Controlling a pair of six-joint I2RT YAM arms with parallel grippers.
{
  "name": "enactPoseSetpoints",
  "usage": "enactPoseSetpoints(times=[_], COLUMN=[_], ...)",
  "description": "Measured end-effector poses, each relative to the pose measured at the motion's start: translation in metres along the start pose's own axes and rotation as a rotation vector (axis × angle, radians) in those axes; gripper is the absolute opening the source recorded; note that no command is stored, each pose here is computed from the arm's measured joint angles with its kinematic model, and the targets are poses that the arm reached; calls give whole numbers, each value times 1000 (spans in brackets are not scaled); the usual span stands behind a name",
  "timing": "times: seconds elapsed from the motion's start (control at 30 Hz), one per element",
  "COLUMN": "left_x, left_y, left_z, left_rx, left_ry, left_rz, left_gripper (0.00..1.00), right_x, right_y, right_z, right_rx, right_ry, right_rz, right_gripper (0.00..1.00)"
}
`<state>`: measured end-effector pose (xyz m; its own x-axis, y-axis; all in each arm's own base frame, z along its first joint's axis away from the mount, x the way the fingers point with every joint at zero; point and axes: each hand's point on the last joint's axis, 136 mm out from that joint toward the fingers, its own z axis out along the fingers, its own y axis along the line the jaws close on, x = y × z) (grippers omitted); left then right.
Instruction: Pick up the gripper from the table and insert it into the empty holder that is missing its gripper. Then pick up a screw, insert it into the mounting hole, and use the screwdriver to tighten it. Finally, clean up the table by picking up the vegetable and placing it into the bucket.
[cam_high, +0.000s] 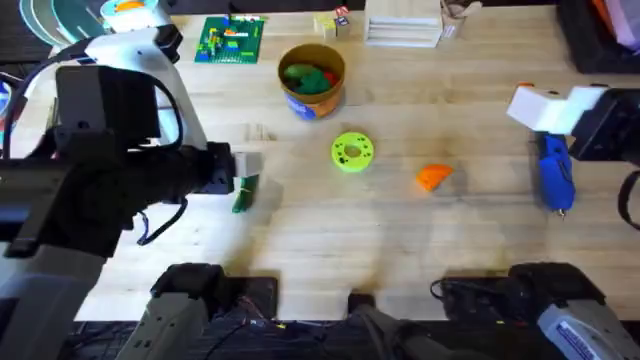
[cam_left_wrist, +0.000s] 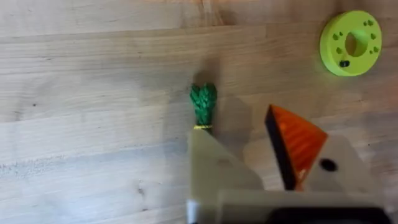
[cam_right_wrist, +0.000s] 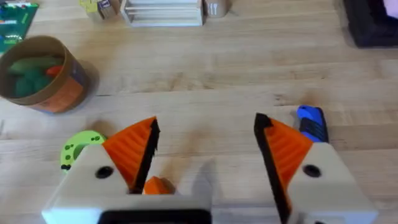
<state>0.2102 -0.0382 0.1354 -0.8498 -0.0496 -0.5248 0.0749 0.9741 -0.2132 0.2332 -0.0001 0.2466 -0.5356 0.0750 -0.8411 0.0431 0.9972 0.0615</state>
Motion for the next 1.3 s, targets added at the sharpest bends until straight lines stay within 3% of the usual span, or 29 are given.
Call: enactPoseSetpoints(times=[0.07,0.1,0.27,0.33,0.53,0.7,0.8,1.13,1.3], left_x=[-2,-4,-22,-40,-85,-110,-112,-102,-118], left_y=[0,0,-11,-21,-72,-106,-110,-110,-117], left_z=[0,0,-6,-13,-35,-56,-59,-54,-61], left_rx=[1,1,51,93,291,408,429,450,449], left_ry=[-9,-14,-80,-147,-341,-484,-497,-433,-524], left_rz=[2,10,25,47,186,292,304,234,328], left_gripper=[126,135,911,988,995,994,994,993,993], right_x=[0,0,0,0,0,0,0,0,0], right_y=[0,0,0,0,0,0,0,0,0], right_z=[0,0,0,0,0,0,0,0,0], right_rx=[0,0,0,0,0,0,0,0,0], right_ry=[0,0,0,1,0,0,0,0,0], right_rz=[0,0,0,0,0,0,0,0,0], right_gripper=[934,935,935,935,934,934,935,936,933])
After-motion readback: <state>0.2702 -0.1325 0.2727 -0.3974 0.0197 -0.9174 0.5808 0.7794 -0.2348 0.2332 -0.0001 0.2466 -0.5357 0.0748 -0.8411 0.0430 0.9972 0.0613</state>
